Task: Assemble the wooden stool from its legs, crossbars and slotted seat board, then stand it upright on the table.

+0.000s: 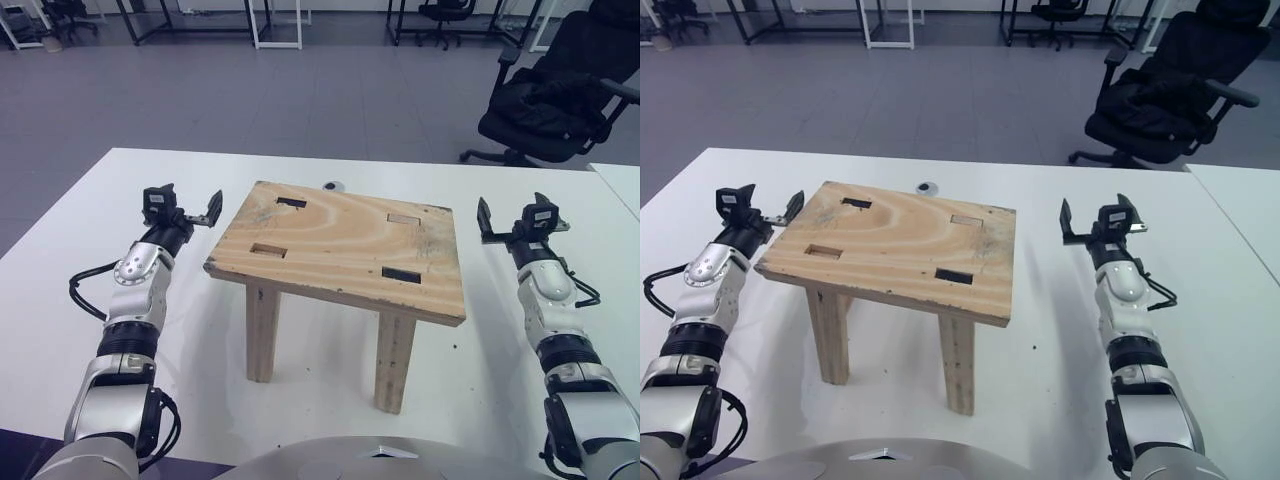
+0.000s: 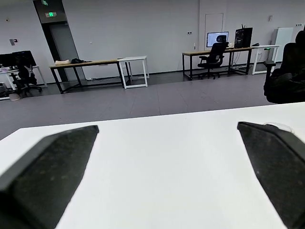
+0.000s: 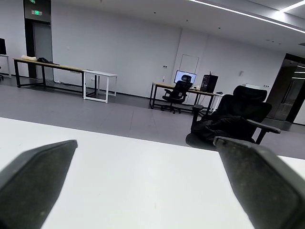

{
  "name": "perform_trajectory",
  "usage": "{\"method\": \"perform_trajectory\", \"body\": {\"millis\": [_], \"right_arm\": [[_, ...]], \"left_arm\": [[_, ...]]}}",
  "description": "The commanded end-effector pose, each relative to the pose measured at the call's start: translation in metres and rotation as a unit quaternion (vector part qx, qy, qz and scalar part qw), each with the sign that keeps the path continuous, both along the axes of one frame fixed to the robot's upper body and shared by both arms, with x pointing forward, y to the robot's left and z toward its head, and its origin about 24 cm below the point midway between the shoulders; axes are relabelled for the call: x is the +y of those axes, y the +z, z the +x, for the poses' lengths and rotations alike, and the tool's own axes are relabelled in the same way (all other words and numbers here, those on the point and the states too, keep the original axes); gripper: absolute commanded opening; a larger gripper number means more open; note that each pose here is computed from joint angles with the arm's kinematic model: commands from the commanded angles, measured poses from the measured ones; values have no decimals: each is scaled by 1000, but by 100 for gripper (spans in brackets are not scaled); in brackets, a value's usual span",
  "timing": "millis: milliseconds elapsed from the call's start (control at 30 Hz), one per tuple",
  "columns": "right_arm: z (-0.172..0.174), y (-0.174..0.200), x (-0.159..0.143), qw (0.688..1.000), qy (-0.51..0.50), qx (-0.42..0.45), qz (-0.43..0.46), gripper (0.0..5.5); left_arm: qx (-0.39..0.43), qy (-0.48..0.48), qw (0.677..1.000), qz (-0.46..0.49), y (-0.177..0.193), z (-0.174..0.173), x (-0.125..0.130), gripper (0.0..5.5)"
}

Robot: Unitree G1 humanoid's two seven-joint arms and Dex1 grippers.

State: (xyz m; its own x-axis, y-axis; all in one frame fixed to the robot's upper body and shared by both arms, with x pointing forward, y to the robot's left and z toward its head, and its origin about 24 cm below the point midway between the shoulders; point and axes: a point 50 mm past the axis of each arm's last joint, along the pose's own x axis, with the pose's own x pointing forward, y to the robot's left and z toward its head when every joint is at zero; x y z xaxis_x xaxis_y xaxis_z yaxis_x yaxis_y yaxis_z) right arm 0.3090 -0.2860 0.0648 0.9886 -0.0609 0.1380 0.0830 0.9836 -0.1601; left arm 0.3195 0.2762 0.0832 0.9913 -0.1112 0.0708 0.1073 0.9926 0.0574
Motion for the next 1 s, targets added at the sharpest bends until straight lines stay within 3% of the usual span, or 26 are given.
{"method": "perform_trajectory", "body": {"millis": [33, 167, 333, 767, 1000], "right_arm": [[6, 3, 4, 999, 30, 0, 22, 540], [8, 8, 1, 1000, 20, 0, 4, 540], [13, 14, 23, 997, 75, -30, 4, 540], [13, 22, 15, 995, 83, -56, 12, 540], [19, 24, 23, 991, 110, -67, 30, 540]], "left_arm": [[14, -3, 1000, 13, -4, 0, -2, 537], [17, -6, 1000, 25, -1, 6, -4, 537], [19, -33, 999, 26, -2, 8, -9, 537], [-3, -52, 999, 11, 2, 11, -14, 537], [-32, -32, 999, 25, 11, 11, -3, 537]]}}
